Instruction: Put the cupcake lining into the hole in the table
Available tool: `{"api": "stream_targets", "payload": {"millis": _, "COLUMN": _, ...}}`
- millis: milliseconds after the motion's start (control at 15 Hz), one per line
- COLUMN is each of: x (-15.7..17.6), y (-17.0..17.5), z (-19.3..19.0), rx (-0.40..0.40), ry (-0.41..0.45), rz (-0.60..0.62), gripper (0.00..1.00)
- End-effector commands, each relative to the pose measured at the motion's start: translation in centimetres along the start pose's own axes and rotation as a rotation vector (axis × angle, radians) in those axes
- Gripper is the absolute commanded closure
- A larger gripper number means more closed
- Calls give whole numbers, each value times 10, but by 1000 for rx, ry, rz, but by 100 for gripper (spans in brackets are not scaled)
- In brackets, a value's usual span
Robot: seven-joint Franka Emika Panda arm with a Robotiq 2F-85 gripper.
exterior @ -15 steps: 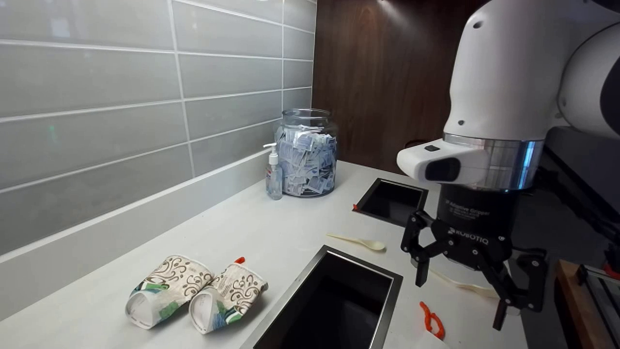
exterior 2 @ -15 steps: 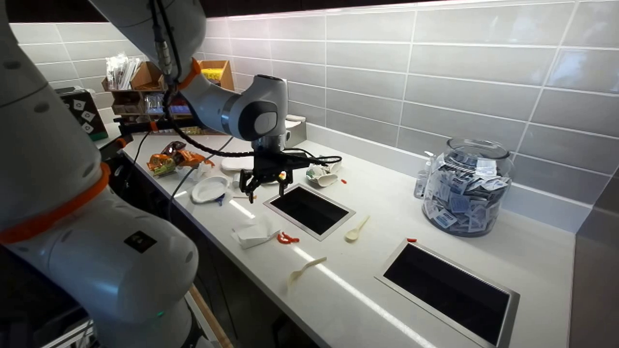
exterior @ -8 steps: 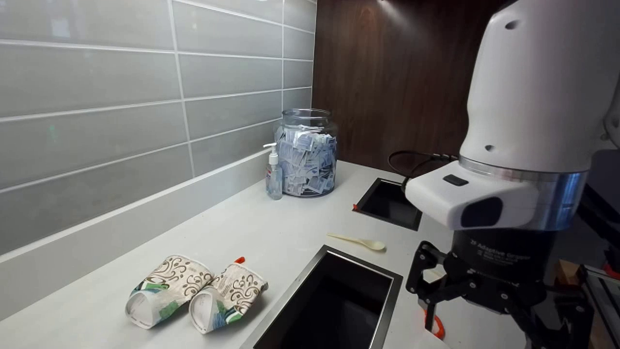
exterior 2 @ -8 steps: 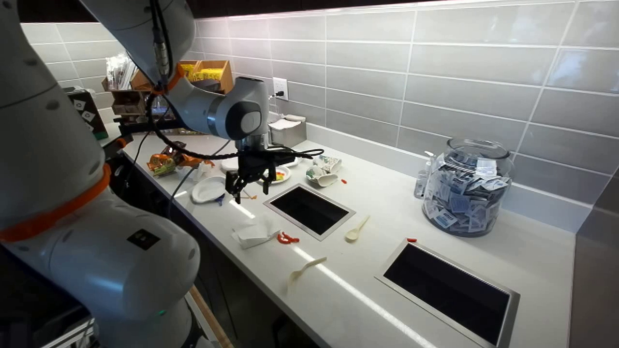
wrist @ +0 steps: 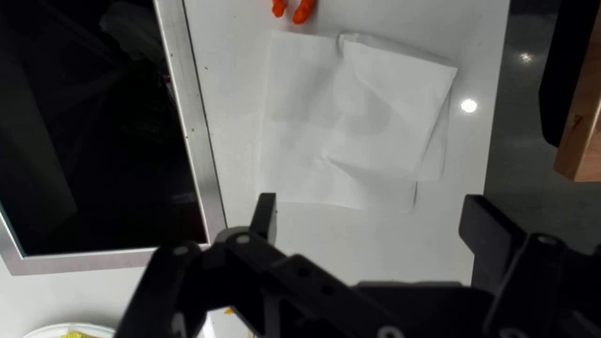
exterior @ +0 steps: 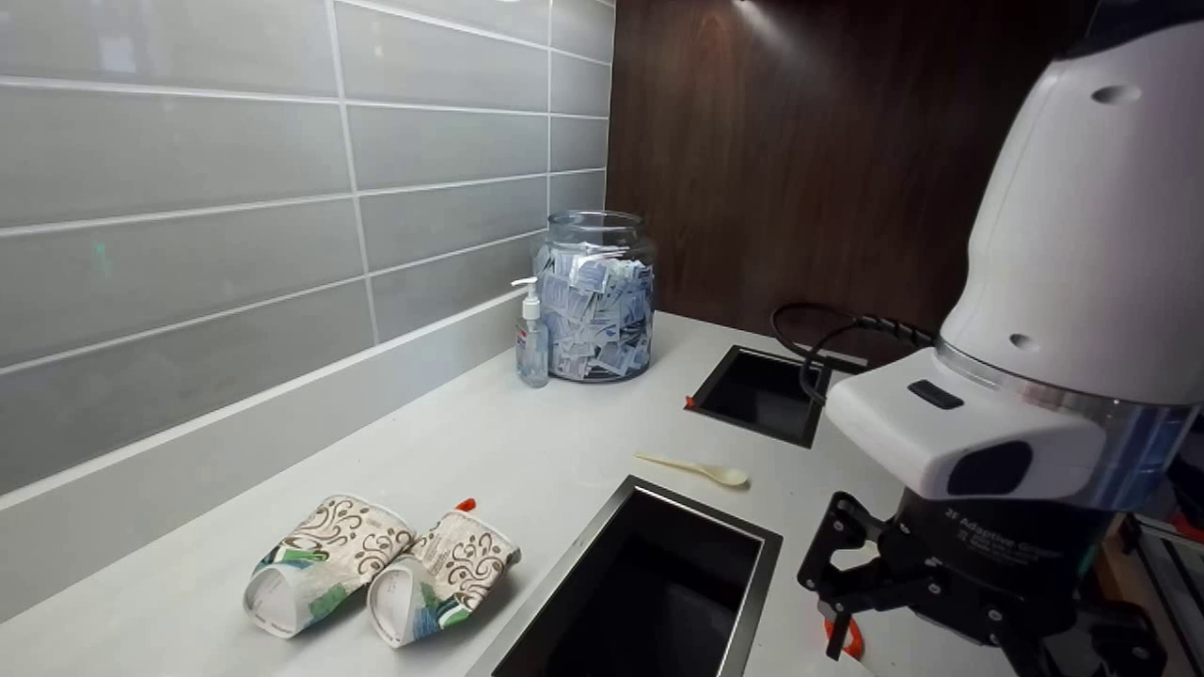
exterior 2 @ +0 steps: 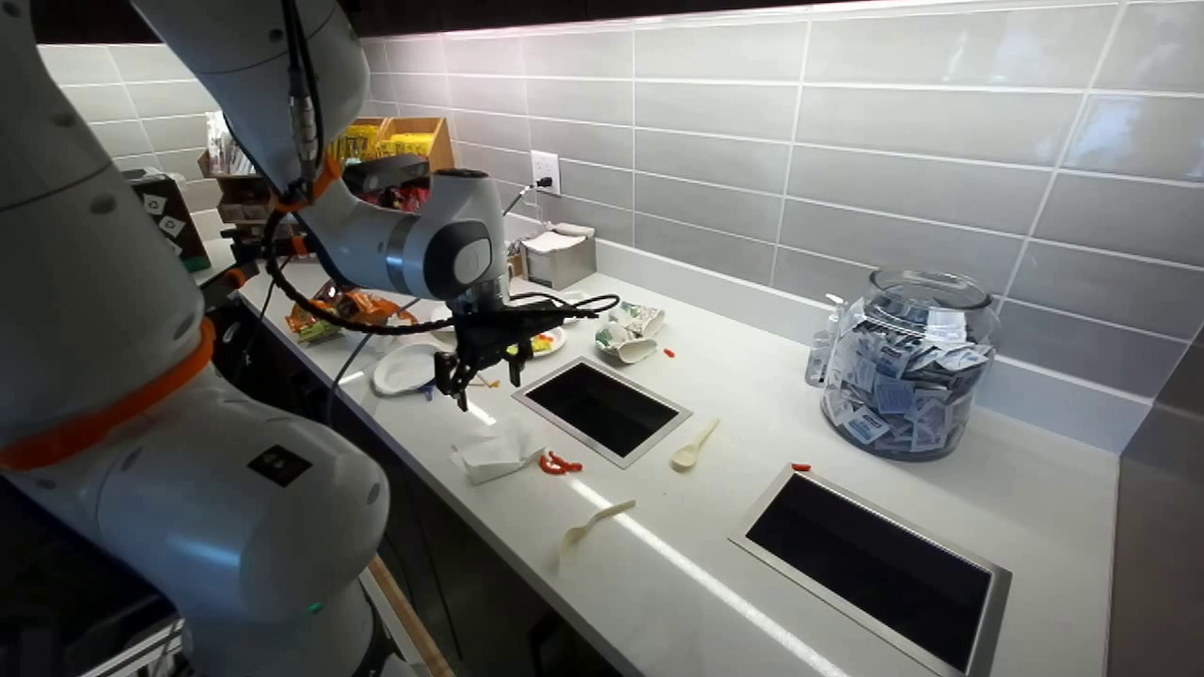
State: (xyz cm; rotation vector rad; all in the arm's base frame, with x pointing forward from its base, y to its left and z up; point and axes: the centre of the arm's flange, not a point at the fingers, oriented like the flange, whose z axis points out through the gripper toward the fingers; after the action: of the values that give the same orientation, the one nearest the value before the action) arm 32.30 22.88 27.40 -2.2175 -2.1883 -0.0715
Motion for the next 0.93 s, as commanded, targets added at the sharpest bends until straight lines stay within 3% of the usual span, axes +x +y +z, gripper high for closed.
{"api": "stream_targets", "payload": {"millis": 0, "x": -8, "y": -13, "z": 17, "rx": -6, "ry": -45, "rz": 35, "gripper": 0}}
{"api": "stream_targets", "payload": {"millis": 867, "x": -10, "y": -8, "z": 63, "rx": 61, "ry": -68, "rz": 73, "gripper": 0}}
